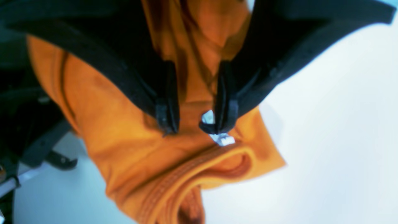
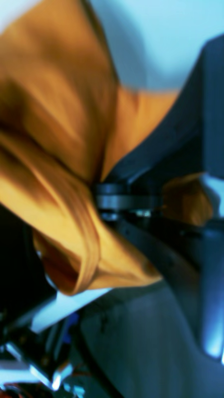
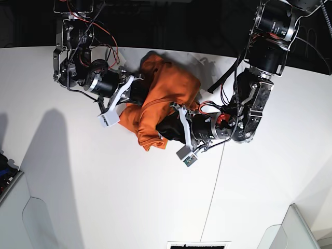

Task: Layout the t-shirt on the table in an organized manner, then fold the t-shirt properly

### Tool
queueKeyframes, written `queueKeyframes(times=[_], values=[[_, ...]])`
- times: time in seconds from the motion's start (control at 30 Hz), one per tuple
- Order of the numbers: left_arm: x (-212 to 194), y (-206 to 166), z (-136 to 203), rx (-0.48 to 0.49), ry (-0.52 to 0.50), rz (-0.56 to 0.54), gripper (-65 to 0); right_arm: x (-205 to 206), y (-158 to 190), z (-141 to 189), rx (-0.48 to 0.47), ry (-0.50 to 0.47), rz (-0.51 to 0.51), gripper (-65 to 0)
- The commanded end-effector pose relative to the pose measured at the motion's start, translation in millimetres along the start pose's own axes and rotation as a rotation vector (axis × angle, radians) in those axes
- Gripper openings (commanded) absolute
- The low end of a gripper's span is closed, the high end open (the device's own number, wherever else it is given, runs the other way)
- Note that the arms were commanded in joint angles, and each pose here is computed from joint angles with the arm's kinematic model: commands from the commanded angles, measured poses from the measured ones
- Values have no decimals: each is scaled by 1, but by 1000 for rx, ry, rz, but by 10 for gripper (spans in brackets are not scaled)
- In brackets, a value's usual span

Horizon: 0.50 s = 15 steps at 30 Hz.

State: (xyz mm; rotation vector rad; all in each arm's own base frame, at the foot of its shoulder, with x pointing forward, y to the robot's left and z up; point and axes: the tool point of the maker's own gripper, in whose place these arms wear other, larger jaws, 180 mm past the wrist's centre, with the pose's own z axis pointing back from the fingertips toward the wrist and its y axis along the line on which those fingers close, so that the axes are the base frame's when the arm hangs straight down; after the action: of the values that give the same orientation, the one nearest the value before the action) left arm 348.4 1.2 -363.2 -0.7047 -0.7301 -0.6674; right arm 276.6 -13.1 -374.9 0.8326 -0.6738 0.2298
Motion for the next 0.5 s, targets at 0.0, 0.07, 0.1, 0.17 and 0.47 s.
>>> queueKeyframes(times=[0.0,0.07,0.1,0.17,0.47], values=[[29,3,13,-6,-74,-29,-448,22,4,6,12,-66,39,-650],[33,4,27,-15,-77,-29,-448,29,3,13,-9,-79,62,-650],[33,5,35,-16,-72,-32,-448,30,2,16,-20,-77,72,-650],[32,6,51,-20,-64,-41,-448,32,-3,23,-39,-66,91,-650],[-46,-8,112,-6,142,-93,-449,-10,-33,80,-146,87,169,-650]])
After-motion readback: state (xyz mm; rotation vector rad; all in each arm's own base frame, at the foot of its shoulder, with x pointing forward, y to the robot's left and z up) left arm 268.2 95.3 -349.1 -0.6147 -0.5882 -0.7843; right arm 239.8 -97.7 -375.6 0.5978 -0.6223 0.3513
